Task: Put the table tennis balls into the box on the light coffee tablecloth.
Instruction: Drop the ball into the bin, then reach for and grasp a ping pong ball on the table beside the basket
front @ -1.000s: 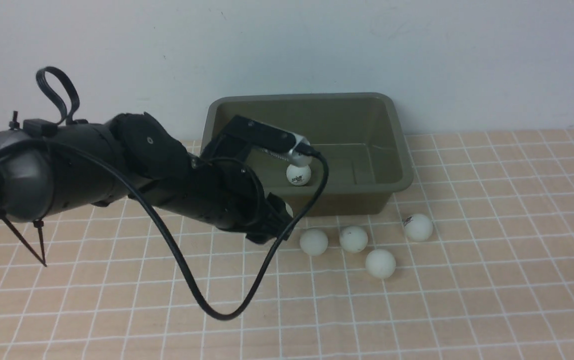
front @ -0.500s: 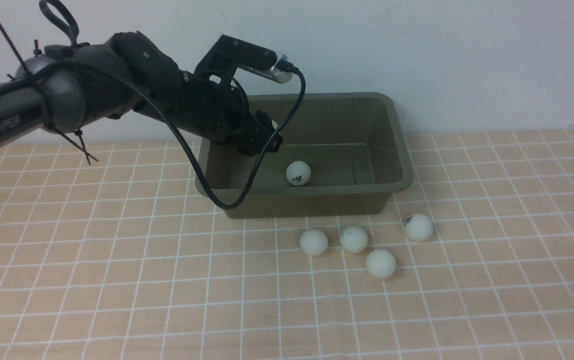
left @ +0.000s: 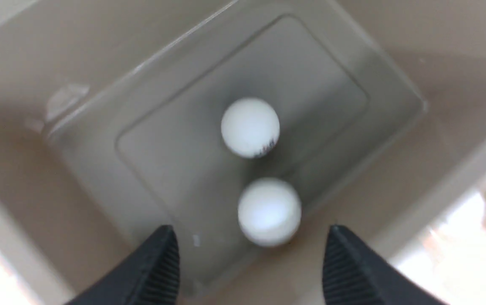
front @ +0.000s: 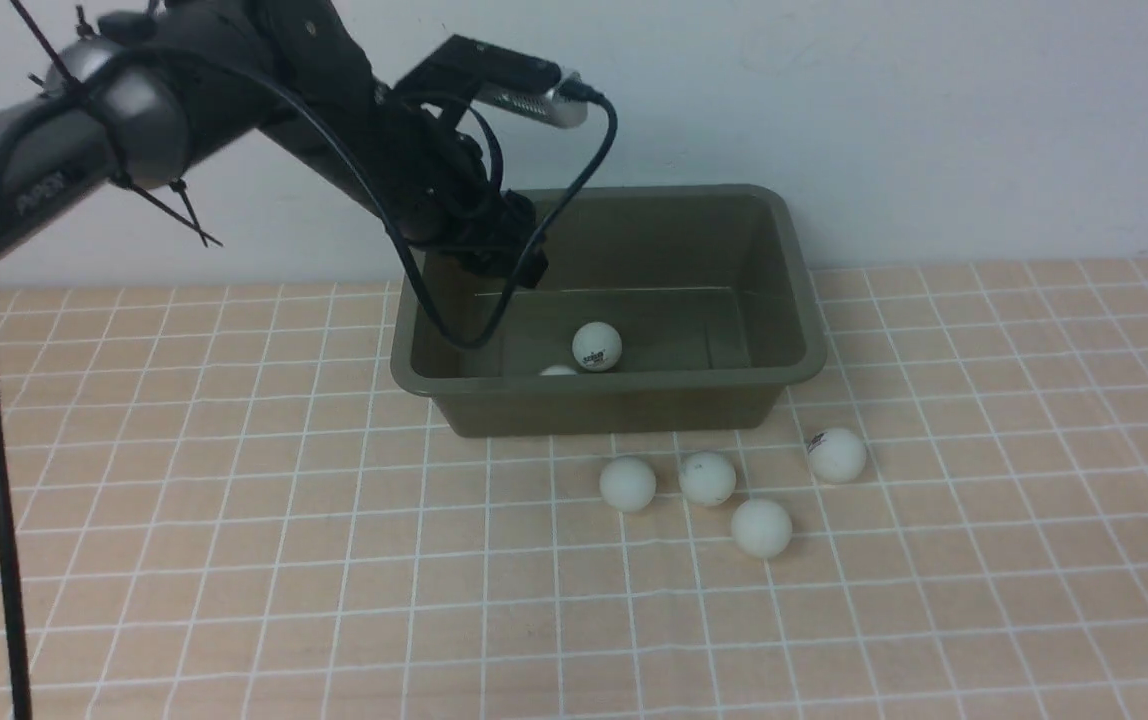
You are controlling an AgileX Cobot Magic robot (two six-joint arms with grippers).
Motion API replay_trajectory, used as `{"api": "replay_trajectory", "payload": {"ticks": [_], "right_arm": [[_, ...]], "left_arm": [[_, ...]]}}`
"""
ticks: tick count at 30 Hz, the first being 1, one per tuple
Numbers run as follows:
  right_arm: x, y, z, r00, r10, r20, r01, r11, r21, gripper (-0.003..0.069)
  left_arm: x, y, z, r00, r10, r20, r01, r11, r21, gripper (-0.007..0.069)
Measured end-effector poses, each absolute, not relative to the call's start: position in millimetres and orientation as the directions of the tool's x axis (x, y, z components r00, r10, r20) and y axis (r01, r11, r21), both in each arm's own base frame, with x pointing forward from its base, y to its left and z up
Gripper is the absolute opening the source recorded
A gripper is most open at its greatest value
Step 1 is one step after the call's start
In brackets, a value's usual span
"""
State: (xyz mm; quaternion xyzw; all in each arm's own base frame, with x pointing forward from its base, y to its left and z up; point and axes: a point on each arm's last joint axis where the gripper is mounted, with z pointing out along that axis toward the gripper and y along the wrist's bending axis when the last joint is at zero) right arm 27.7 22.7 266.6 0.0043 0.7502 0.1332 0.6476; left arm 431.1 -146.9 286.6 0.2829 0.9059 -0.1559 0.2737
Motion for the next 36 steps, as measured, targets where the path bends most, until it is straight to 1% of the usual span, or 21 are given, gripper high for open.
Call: {"api": "replay_trajectory", "payload": {"ticks": [2,3,4,6,9,10,11,14,16,18,22,24,26,30,34,36], "right_arm": [[28,23,267,-0.161,0.179,-0.971,-0.166,0.964,0.205,0.0404],[28,23,267,-0.161,0.179,-0.971,-0.166,0.964,0.205,0.0404],[28,23,267,-0.161,0.179,-0.971,-0.166,0.964,0.205,0.0404],[28,23,267,-0.161,0.179,-0.971,-0.166,0.964,0.205,0.0404],[28,23,267,-0.161,0.179,-0.971,-0.166,0.964,0.205,0.0404],[28,23,267,-0.161,0.179,-0.971,-0.166,0.964,0.205,0.0404],[28,23,267,-0.161,0.179,-0.971,-0.166,0.964,0.205,0.0404],[28,23,267,-0.161,0.179,-0.971,-0.166,0.964,0.205,0.0404],[28,23,267,-0.161,0.179,-0.971,-0.166,0.964,0.205,0.0404],[28,23,267,-0.161,0.179,-0.971,-0.166,0.964,0.205,0.0404],[28,23,267,-0.161,0.181,-0.97,-0.167,0.964,0.207,0.0404],[28,23,267,-0.16,0.181,-0.97,-0.166,0.964,0.207,0.0404],[28,23,267,-0.159,0.181,-0.971,-0.166,0.964,0.207,0.0404],[28,23,267,-0.158,0.181,-0.971,-0.166,0.964,0.207,0.0404],[27,23,268,-0.155,0.186,-0.97,-0.172,0.962,0.212,0.0404],[26,24,271,-0.142,0.172,-0.975,-0.184,0.963,0.196,0.0404]], "left_arm": [[420,-144,302,-0.734,0.419,-0.535,0.576,0.801,-0.163,0.0344],[418,-144,303,-0.738,0.418,-0.53,0.575,0.801,-0.169,0.0342],[409,-142,309,-0.769,0.431,-0.472,0.568,0.799,-0.196,0.0319],[402,-141,311,-0.786,0.441,-0.434,0.565,0.798,-0.212,0.0291],[401,-139,308,-0.801,0.441,-0.405,0.552,0.807,-0.212,0.0244],[401,-139,308,-0.804,0.437,-0.403,0.547,0.809,-0.213,0.0242],[399,-138,304,-0.827,0.413,-0.382,0.518,0.825,-0.229,0.0216],[390,-135,297,-0.87,0.366,-0.331,0.455,0.853,-0.254,0.0188],[385,-133,294,-0.878,0.364,-0.312,0.445,0.859,-0.251,0.0181],[369,-124,288,-0.887,0.38,-0.264,0.438,0.873,-0.214,0.0172],[335,-110,292,-0.888,0.401,-0.225,0.439,0.884,-0.16,0.0172],[323,-108,291,-0.893,0.396,-0.213,0.434,0.883,-0.179,0.0172],[307,-110,290,-0.907,0.369,-0.205,0.414,0.873,-0.259,0.0172],[291,-115,286,-0.912,0.362,-0.194,0.409,0.838,-0.36,0.0172],[273,-110,280,-0.89,0.415,-0.188,0.455,0.82,-0.348,0.0172],[262,-102,283,-0.872,0.45,-0.193,0.489,0.824,-0.288,0.0172]]}}
